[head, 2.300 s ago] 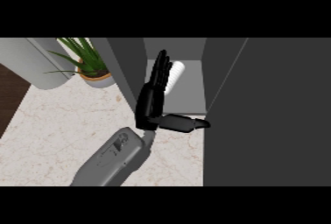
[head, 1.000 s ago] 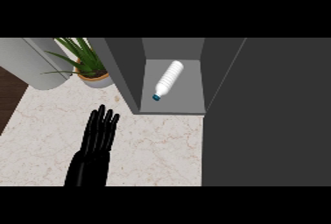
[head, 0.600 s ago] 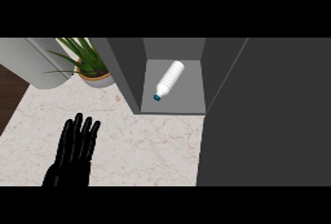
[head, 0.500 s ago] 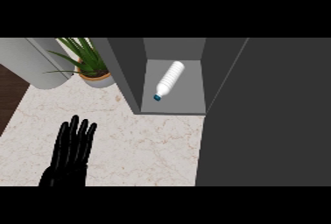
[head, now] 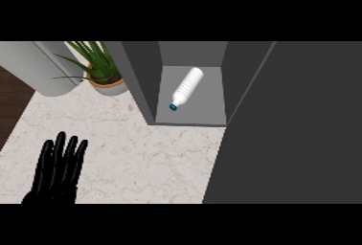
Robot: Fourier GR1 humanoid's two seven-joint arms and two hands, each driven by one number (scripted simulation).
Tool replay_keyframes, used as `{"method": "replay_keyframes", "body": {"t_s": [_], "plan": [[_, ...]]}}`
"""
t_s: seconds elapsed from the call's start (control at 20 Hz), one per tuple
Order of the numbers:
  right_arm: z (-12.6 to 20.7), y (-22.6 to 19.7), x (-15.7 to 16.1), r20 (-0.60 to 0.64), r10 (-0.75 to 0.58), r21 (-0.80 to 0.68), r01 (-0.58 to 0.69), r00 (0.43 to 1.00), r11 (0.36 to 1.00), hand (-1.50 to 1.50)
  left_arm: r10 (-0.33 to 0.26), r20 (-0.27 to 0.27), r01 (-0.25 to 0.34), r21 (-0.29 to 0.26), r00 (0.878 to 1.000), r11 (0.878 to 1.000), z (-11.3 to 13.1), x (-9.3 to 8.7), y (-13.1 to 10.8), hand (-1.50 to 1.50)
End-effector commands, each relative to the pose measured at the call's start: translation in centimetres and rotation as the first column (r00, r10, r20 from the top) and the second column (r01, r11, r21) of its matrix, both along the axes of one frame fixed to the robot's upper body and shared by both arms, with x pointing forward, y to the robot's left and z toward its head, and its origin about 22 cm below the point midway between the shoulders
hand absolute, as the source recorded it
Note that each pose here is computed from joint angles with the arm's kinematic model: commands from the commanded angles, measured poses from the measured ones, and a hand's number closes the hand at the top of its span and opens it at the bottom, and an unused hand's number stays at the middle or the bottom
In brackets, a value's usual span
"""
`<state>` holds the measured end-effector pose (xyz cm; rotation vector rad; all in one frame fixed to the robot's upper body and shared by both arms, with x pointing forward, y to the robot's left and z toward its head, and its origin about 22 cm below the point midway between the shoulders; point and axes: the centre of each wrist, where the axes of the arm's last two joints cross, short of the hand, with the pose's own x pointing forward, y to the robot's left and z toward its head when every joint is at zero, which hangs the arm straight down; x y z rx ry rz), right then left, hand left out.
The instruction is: Pick up the bottled water, place it into the cabinet and close the cabinet
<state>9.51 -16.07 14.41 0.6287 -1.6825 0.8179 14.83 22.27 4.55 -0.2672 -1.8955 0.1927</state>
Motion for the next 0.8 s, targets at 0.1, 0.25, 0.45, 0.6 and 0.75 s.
{"method": "replay_keyframes", "body": {"t_s": [0.1, 0.25, 0.45, 0.6, 0.75], "plan": [[1.8, 4.2, -0.1, 0.096, 0.008, 0.012, -0.009, 0.995, 1.0, 1.5, -0.004, 0.013, 0.004, 0.007, 1.0, 1.0, 0.3, -0.8, 1.7, -1.5], [2.1, 4.7, 0.3, 0.111, 0.018, 0.006, -0.019, 0.994, 1.0, 1.5, -0.016, 0.008, 0.015, 0.007, 1.0, 1.0, 0.2, -0.8, 2.2, -1.5], [2.3, 5.0, 1.4, 0.141, 0.015, -0.026, -0.011, 0.99, 1.0, 1.5, -0.014, -0.003, 0.014, 0.002, 1.0, 1.0, 0.4, -0.9, 2.8, -1.5], [2.4, 5.3, 1.8, 0.148, 0.033, -0.031, -0.029, 0.988, 0.999, 1.5, -0.047, 0.0, 0.047, 0.0, 0.999, 0.999, 0.6, -0.9, 2.8, -1.5], [2.1, 5.5, 2.2, 0.13, 0.049, -0.038, -0.044, 0.99, 0.998, 1.5, -0.047, 0.011, 0.047, -0.001, 0.999, 0.999, 0.6, -1.1, 3.0, -1.5]]}}
